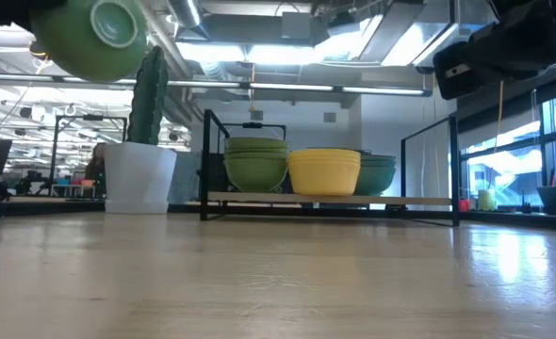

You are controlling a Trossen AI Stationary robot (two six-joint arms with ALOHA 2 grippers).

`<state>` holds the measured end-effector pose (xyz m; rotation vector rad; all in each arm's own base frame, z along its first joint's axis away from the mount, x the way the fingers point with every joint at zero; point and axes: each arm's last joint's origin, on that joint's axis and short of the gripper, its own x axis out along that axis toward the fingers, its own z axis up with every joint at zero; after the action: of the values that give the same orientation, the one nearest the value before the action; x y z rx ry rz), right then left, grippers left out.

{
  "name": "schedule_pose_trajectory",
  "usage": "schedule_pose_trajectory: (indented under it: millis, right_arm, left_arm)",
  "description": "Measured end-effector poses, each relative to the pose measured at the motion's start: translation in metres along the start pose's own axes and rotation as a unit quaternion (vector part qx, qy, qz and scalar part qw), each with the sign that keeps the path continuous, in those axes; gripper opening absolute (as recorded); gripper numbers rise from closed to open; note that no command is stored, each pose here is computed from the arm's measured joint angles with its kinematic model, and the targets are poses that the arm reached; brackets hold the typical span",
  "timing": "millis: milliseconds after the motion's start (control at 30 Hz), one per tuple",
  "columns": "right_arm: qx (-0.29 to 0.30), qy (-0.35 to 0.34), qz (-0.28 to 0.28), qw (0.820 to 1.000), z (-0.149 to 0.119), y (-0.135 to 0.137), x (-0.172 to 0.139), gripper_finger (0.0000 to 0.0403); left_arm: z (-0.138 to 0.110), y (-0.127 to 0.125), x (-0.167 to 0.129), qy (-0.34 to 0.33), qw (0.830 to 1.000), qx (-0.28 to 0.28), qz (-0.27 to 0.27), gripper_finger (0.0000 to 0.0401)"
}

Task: Pick & Place Mini bowls
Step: Stack the green patterned bowl on the green patterned bowls on the shelf

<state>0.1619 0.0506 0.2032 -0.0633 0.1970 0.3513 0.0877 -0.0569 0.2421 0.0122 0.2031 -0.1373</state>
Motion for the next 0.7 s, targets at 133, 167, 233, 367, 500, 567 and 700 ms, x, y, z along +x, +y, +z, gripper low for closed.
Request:
schedule_pose_trajectory:
  millis: [133,167,233,367,500,567,700]
  right_arm:
    - [-0.014,-0.024,0.007,1.000,0.005,0.000,-0.004,0.0020]
    - [-0.017,-0.029,0.007,0.999,0.007,0.001,-0.005,0.0019]
    - [-0.030,-0.037,0.006,0.999,0.009,0.001,-0.010,0.0012]
    - [-0.040,-0.045,-0.006,0.998,0.012,0.001,-0.022,0.0004]
    - [-0.040,-0.057,-0.009,0.998,0.014,0.001,-0.037,0.0010]
    - [-0.040,-0.059,-0.009,0.997,0.014,0.002,-0.044,0.0010]
    - [-0.044,-0.058,0.035,0.997,0.004,0.005,-0.052,0.0004]
  left_arm:
    - [-0.008,0.006,-0.008,-0.021,1.000,-0.004,0.008,0.0014]
    - [-0.010,0.007,-0.009,-0.020,1.000,-0.003,0.010,0.0014]
    - [-0.014,0.010,-0.013,-0.013,1.000,-0.003,0.021,0.0014]
    - [-0.012,0.013,-0.017,-0.031,0.999,-0.017,0.023,0.0014]
    - [-0.012,0.014,-0.018,-0.032,0.999,-0.016,0.028,0.0014]
    - [-0.012,0.014,-0.018,-0.031,0.999,-0.011,0.028,0.0014]
    - [-0.012,0.014,-0.018,-0.032,0.999,-0.003,0.030,0.0014]
